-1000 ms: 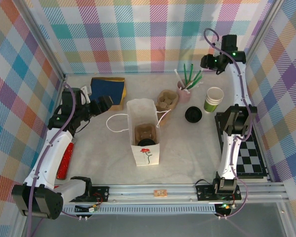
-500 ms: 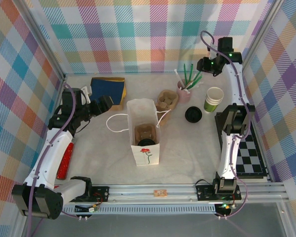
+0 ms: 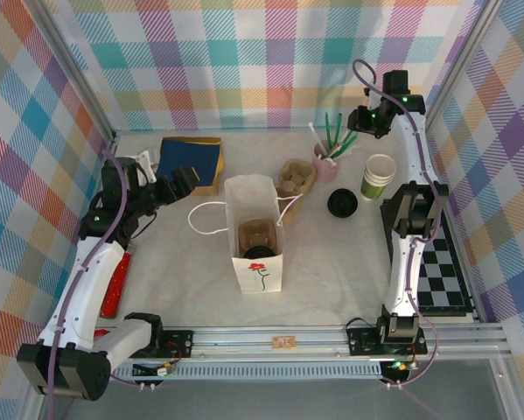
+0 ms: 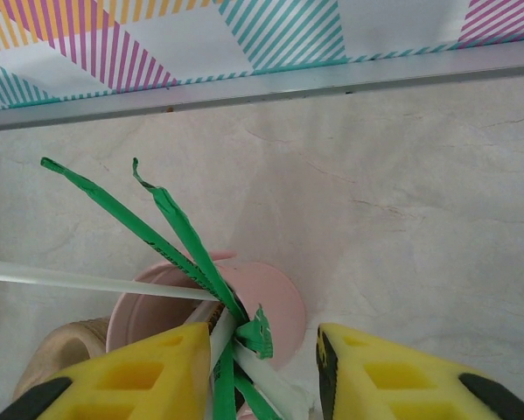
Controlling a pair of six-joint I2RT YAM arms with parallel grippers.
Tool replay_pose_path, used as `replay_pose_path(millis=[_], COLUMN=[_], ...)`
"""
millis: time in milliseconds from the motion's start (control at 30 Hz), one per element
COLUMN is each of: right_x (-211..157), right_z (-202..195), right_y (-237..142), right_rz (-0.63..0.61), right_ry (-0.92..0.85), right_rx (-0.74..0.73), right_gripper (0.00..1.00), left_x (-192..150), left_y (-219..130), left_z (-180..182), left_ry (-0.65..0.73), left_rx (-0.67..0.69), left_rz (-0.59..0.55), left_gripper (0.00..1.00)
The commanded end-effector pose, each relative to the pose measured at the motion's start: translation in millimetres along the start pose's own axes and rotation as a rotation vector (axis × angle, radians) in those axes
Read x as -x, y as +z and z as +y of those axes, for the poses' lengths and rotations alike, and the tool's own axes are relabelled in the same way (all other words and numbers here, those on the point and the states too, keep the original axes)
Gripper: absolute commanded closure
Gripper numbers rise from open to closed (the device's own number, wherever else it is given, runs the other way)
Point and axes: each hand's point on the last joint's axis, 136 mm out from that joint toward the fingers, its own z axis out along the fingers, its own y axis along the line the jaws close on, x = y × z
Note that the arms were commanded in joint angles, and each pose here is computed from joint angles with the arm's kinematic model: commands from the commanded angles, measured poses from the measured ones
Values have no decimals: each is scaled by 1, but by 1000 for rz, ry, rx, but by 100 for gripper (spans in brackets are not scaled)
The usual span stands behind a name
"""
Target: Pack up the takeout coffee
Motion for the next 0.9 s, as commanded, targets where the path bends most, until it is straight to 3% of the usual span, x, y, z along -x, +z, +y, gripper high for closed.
replay_pose_path(millis=[0, 400, 633, 867], right_x=[-10, -16, -16, -13], right_z=[4, 2, 5, 10], right_y=[10, 23, 25, 21], right_rz=[38, 61, 62, 52], right_ry=[-11, -12, -18, -36], right_rx=[21, 24, 29, 24], right_gripper=[63, 64, 77, 80], left_x=[11, 10, 14, 13], left_y=[-13, -17, -24, -24], left_z=[-11, -11, -16, -15], left_ry=[15, 19, 27, 31], left_rx=[-28, -23, -31, -29], left_rz=[-35, -36, -57, -55], left_gripper=[9, 9, 9, 9])
